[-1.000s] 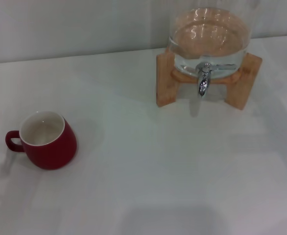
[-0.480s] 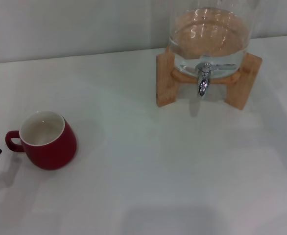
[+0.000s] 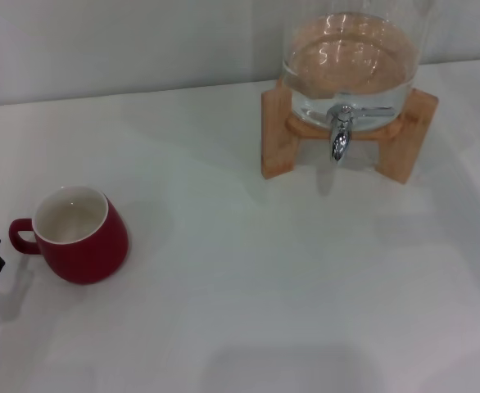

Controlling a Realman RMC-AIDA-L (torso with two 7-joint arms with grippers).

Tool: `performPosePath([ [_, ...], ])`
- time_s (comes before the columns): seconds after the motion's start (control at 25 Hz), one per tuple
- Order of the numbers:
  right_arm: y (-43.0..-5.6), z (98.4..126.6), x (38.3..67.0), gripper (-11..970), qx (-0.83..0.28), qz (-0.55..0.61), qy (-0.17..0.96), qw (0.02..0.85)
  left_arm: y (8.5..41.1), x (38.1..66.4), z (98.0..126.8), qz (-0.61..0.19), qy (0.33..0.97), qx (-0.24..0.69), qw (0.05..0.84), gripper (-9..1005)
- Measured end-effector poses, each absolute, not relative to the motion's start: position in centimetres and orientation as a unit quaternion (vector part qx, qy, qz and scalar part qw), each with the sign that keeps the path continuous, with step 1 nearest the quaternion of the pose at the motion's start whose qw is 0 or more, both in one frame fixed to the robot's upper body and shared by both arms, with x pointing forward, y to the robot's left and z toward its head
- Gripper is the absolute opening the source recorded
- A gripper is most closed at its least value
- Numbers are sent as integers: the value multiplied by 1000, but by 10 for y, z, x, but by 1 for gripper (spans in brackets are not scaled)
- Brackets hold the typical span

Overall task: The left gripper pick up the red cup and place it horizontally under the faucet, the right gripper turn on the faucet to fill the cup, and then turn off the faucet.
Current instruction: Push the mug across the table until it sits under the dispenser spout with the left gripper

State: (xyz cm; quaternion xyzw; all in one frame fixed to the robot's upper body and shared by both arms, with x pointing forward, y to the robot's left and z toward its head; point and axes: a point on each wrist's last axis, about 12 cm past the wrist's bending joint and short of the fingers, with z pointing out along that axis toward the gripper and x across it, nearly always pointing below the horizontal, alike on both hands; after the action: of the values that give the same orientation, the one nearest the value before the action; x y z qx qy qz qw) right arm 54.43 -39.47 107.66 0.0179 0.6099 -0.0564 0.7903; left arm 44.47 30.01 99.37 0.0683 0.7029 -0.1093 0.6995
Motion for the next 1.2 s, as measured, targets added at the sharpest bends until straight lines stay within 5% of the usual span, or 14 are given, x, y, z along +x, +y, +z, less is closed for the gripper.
performPosePath([
  [1.2, -392, 1078, 547, 617, 14, -53, 608, 792, 295, 466, 986, -104, 742, 92, 656, 750],
])
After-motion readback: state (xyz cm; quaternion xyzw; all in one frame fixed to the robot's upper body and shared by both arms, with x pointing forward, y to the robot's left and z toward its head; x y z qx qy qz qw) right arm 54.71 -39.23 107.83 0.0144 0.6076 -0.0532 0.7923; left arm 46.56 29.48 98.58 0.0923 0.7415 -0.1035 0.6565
